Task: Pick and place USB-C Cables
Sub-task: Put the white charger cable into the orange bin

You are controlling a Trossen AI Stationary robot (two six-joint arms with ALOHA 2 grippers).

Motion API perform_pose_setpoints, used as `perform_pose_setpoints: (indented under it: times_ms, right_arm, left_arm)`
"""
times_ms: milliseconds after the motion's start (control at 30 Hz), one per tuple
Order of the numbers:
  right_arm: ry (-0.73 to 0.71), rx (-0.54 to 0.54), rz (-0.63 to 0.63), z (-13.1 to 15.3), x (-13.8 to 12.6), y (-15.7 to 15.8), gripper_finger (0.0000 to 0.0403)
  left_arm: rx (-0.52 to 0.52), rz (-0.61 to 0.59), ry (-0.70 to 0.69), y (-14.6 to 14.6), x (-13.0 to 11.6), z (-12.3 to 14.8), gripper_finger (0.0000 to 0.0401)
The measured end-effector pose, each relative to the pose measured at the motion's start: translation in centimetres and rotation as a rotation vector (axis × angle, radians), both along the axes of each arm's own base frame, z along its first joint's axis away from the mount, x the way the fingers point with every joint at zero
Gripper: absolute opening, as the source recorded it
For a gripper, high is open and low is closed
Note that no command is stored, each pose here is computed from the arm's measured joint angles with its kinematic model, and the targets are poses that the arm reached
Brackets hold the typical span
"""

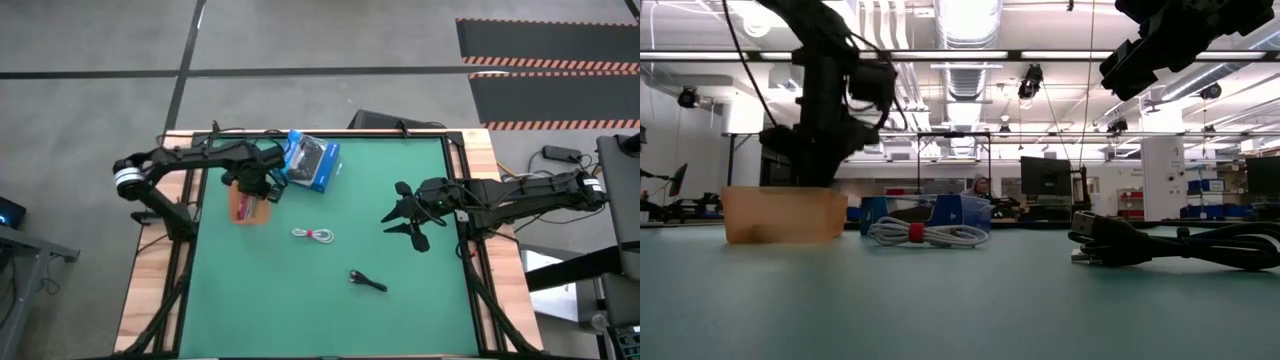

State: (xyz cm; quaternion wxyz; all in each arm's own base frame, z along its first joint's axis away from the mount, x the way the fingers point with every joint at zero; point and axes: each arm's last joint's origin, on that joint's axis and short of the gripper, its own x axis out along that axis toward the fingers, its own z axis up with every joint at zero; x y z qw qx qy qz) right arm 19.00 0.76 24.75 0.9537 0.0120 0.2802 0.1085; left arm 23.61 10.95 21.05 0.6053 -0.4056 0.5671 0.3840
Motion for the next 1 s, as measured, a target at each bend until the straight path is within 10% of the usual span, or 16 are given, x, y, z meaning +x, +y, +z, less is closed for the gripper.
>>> perform_pose_setpoints:
  times_ms: [600, 1000]
  right_arm:
    - [-0.147, 0.039, -0.022, -0.8, 0.5, 0.0, 0.0118]
    - [-0.232, 0.096, -0.219, -3.1, 1.1, -0.4, 0.0118]
  left_arm:
    - [0.577, -0.379, -0.629, -12.0, -0.4, 9.9, 0.0089]
    - [0.848, -0.760, -0.982, -19.9, 0.8, 10.1, 0.0089]
